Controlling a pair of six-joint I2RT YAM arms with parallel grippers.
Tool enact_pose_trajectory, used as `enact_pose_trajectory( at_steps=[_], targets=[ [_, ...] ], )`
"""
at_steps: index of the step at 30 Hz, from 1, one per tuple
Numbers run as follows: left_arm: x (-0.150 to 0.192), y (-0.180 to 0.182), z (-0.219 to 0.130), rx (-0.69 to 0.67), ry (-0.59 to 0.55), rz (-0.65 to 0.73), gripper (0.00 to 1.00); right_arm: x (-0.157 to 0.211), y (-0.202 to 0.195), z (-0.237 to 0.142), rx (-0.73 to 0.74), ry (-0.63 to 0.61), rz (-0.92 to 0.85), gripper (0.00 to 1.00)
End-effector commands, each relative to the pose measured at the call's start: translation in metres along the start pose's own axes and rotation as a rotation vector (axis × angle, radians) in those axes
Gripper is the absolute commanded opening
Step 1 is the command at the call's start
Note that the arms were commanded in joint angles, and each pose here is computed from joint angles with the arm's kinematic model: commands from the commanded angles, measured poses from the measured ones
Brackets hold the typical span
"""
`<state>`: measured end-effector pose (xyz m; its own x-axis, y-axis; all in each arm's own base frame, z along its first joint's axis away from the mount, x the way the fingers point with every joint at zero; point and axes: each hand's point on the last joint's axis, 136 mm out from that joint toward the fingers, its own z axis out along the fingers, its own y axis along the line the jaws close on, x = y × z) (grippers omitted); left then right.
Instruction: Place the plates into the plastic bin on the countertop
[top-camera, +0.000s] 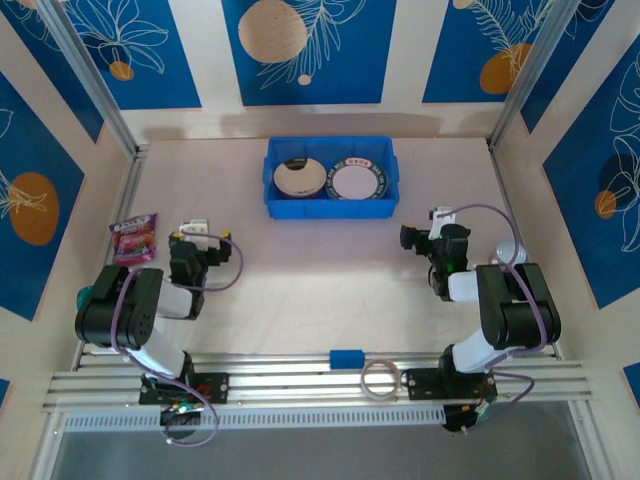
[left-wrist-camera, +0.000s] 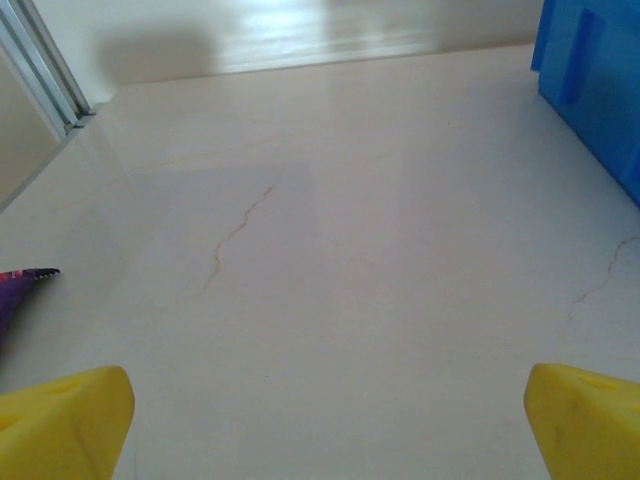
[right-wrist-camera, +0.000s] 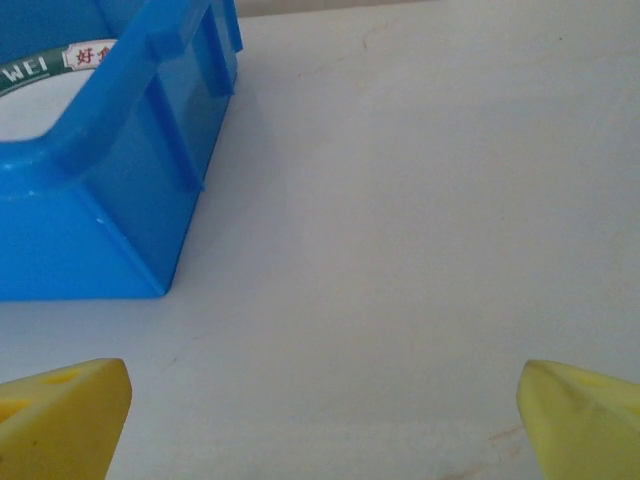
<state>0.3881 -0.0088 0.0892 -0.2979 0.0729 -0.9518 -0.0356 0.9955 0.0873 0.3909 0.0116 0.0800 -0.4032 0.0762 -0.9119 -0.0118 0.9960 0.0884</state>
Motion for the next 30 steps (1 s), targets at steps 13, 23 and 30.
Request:
enact_pose_trajectory(
  at_steps=[13,23,30],
  targets=[
    [-0.0049,0.0046,0.0039,-0.009,0.015,-0.020,1.00,-0.0138,0.0096,0.0009,-0.051,-0.028,0.007,0.99],
    [-0.0054,0.0047,0.0042,-0.009,0.014,-0.019,1.00,-0.0138,0.0095,0.0012,-0.054,-0.025,0.012,0.99],
    [-0.0053,0.0046,0.0041,-0.009,0.014,-0.019,1.00,-0.0138,0.0092,0.0019,-0.060,-0.020,0.016,0.99]
  ],
)
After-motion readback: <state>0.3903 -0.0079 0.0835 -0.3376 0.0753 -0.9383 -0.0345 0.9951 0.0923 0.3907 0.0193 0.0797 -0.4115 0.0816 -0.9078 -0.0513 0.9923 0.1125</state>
